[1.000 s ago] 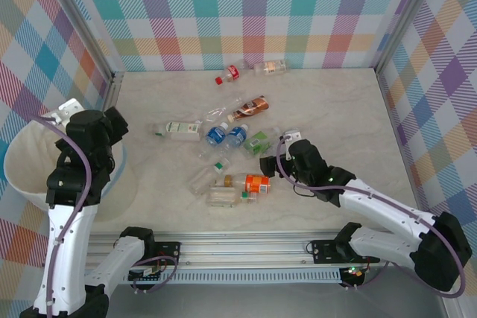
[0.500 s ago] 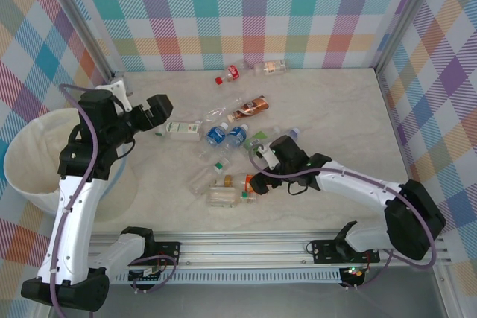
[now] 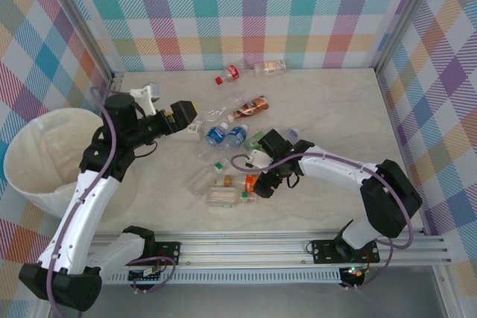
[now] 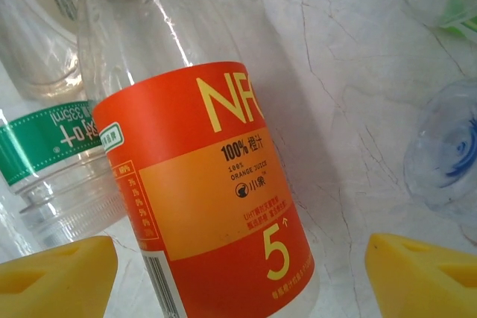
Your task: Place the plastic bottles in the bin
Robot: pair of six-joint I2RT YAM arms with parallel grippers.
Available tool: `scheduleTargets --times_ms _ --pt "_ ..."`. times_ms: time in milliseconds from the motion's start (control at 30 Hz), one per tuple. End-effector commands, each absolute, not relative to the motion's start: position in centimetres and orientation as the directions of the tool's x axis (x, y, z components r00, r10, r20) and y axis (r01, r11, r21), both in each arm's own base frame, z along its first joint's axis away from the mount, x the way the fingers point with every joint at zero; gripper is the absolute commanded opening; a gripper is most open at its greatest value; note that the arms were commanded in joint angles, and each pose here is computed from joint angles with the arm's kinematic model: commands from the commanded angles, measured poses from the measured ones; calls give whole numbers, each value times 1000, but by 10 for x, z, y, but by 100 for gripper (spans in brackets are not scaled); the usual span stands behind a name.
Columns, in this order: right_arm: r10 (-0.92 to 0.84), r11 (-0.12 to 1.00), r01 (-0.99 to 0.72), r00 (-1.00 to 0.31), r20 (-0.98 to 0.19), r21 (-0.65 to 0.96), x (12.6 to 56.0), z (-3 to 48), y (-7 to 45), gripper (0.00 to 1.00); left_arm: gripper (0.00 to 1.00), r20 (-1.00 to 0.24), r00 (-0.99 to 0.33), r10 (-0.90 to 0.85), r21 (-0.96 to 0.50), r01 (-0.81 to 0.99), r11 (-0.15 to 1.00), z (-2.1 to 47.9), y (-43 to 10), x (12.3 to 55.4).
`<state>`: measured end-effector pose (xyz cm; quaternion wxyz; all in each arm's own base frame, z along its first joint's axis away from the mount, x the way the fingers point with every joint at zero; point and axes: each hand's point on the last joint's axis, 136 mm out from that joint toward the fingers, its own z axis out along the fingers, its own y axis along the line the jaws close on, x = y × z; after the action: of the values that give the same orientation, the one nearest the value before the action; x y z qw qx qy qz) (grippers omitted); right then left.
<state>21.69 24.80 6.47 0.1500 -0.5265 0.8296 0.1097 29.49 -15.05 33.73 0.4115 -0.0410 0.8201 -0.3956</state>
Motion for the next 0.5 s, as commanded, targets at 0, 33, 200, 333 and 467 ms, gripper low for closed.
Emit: scheduleTargets --times_ms 0,33,200,333,467 --pt "-886 312 -950 -287 -364 -10 215 61 252 86 100 -586 -706 -398 -709 209 674 313 -163 297" --pt "-892 296 -955 -269 -364 -20 217 60 253 86 100 -566 -716 -408 -715 180 675 303 -164 298" --pt "-919 196 -981 -179 -350 -13 211 52 255 85 100 -461 -784 -415 -711 47 702 260 -161 295" --pt "-932 151 -988 -133 -336 -28 212 43 256 84 100 -374 -848 -375 -736 25 676 237 -173 287" --pt "-940 131 -990 -110 -322 -43 216 32 258 83 100 -375 -845 -381 -711 -1 703 224 -167 285"
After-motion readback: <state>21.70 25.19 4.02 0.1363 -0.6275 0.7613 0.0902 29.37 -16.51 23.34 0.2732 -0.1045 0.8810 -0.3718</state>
